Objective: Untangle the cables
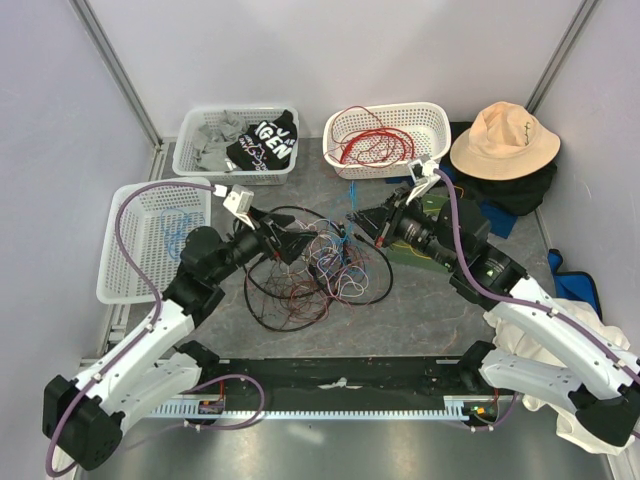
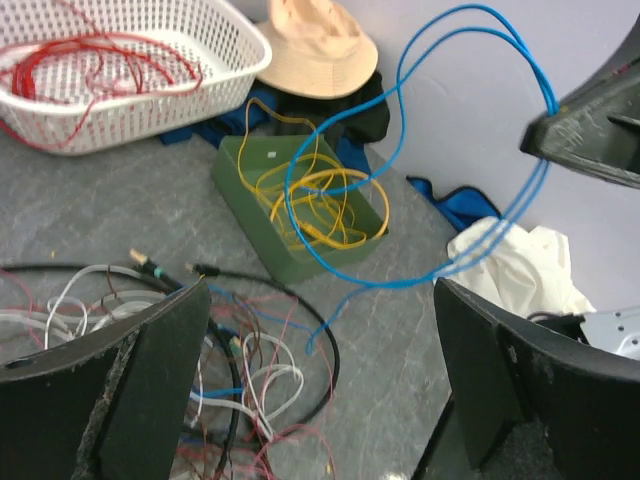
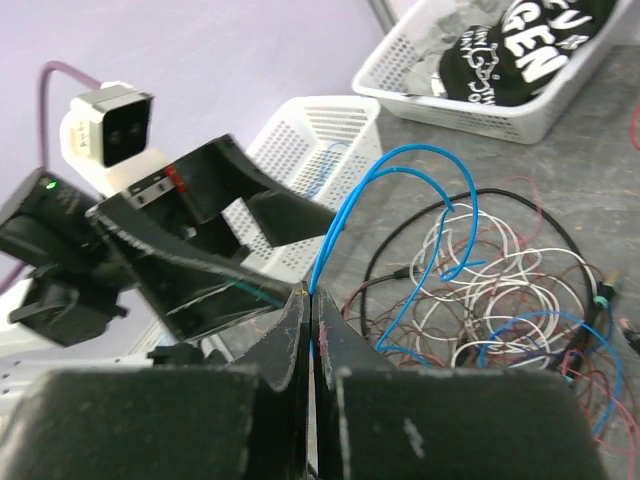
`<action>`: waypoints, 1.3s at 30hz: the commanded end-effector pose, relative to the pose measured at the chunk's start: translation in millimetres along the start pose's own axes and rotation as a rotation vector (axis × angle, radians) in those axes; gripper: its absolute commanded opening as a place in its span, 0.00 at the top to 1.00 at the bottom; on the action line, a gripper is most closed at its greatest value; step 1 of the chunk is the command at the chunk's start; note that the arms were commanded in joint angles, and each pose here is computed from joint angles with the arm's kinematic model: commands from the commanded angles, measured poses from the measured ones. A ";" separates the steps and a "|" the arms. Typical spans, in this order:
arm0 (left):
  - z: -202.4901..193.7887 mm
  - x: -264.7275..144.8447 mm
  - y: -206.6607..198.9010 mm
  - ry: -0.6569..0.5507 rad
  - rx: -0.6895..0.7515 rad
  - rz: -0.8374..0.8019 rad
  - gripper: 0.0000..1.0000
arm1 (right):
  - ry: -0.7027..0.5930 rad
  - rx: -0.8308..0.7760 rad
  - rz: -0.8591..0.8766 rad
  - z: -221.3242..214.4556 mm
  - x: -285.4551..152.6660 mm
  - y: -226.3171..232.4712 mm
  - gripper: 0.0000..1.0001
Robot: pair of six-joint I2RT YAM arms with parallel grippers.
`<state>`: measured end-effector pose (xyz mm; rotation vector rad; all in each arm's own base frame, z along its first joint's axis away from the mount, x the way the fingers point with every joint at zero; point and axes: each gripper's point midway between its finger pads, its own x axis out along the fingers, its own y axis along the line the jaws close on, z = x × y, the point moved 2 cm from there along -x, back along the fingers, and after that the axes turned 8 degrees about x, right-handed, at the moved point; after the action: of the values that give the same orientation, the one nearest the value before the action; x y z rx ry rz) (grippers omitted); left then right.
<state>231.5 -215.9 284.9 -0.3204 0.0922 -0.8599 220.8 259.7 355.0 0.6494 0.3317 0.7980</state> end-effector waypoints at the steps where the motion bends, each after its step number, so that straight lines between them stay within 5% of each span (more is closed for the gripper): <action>1: 42.4 11.2 -17.1 -0.165 0.017 -0.086 0.00 | 0.011 0.020 0.097 12.3 -5.9 28.5 1.00; 17: 17.5 74.5 -3.5 -0.122 -0.101 -0.102 0.03 | 0.011 0.017 0.136 16.6 -23.0 40.3 1.00; 20: 17.8 78.9 -9.8 -0.120 -0.084 -0.133 0.19 | 0.013 0.013 0.127 14.9 -24.4 37.5 1.00; 23: 20.8 79.9 -15.4 -0.124 -0.066 -0.165 0.46 | 0.010 0.014 0.121 14.1 -26.1 35.5 1.00; 24: 21.7 79.8 -16.3 -0.122 -0.061 -0.169 0.69 | 0.010 0.014 0.119 13.5 -26.2 34.7 1.00; 26: 31.9 77.3 -18.4 -0.139 -0.033 -0.162 0.94 | 0.000 0.009 0.113 14.3 -30.5 33.6 1.00; 28: 41.5 74.7 -16.6 -0.133 -0.008 -0.127 0.98 | -0.009 -0.005 0.098 14.3 -35.7 30.1 0.89; 29: 56.0 68.7 -17.1 -0.162 0.041 -0.102 0.98 | -0.019 -0.014 0.074 15.2 -37.2 25.7 0.77; 30: 50.9 66.6 -12.2 -0.106 0.048 -0.063 0.98 | -0.014 -0.032 0.039 13.0 -40.2 18.6 0.53; 33: 107.7 55.9 -18.2 -0.130 0.142 0.021 0.98 | -0.055 -0.069 -0.058 14.2 -54.8 -1.5 0.31; 36: 161.4 46.3 -25.4 -0.178 0.212 0.081 0.98 | -0.099 -0.087 -0.118 16.3 -61.4 -14.8 0.17; 39: 180.8 41.0 -32.2 -0.160 0.237 0.091 0.98 | -0.108 -0.095 -0.094 15.4 -60.7 -12.9 0.15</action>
<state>279.8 -244.3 439.1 -0.2759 -0.1257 -0.8170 187.5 207.6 367.5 0.6141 0.2533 0.7354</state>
